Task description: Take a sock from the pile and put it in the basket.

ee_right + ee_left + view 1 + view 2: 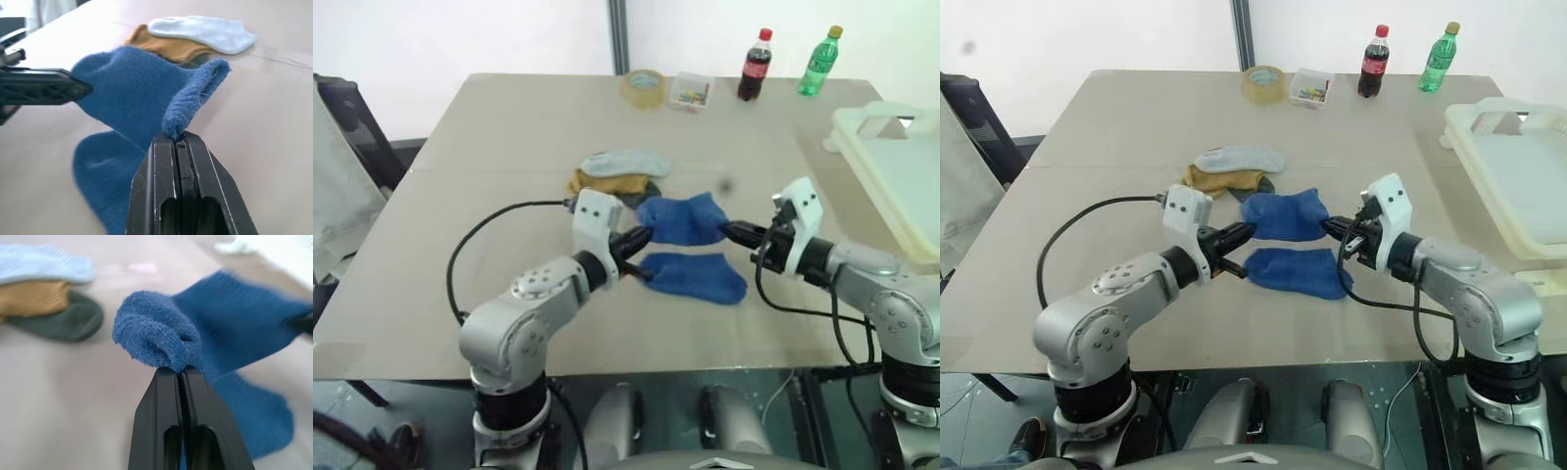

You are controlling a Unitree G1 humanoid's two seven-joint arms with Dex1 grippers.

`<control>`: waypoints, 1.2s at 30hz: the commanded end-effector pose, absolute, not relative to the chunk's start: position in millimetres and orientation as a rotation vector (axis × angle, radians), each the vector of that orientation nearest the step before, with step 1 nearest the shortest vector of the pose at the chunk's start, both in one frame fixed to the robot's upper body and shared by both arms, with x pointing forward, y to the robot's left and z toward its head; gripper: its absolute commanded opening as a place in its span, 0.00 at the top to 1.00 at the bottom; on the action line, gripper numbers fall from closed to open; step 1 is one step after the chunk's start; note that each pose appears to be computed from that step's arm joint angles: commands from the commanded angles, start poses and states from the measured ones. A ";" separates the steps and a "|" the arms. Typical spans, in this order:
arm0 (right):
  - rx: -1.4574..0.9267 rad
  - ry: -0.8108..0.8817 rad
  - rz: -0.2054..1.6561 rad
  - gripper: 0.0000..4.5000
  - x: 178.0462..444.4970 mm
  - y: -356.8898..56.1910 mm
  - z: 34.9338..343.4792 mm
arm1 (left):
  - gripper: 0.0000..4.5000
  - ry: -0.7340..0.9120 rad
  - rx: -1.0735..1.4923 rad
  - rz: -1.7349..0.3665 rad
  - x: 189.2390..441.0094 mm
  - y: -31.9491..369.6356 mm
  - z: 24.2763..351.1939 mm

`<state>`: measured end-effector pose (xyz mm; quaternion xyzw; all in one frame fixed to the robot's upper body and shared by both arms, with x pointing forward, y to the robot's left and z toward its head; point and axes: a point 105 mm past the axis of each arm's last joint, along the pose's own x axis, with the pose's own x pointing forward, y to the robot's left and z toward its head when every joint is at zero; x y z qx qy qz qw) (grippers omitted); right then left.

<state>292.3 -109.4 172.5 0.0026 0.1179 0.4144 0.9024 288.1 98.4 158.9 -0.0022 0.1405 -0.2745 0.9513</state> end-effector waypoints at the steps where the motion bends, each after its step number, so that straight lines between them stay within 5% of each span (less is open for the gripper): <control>1: -0.025 0.265 0.858 1.00 286.5 -113.8 170.6 | 1.00 0.275 0.015 -0.584 268.5 94.7 161.0; 25: -0.018 0.451 0.827 1.00 249.9 -136.0 148.8 | 1.00 0.357 0.039 -0.577 268.4 70.0 131.7; 36: -0.014 0.527 0.720 1.00 254.8 -149.8 118.3 | 1.00 0.426 0.071 -0.525 271.1 73.7 114.0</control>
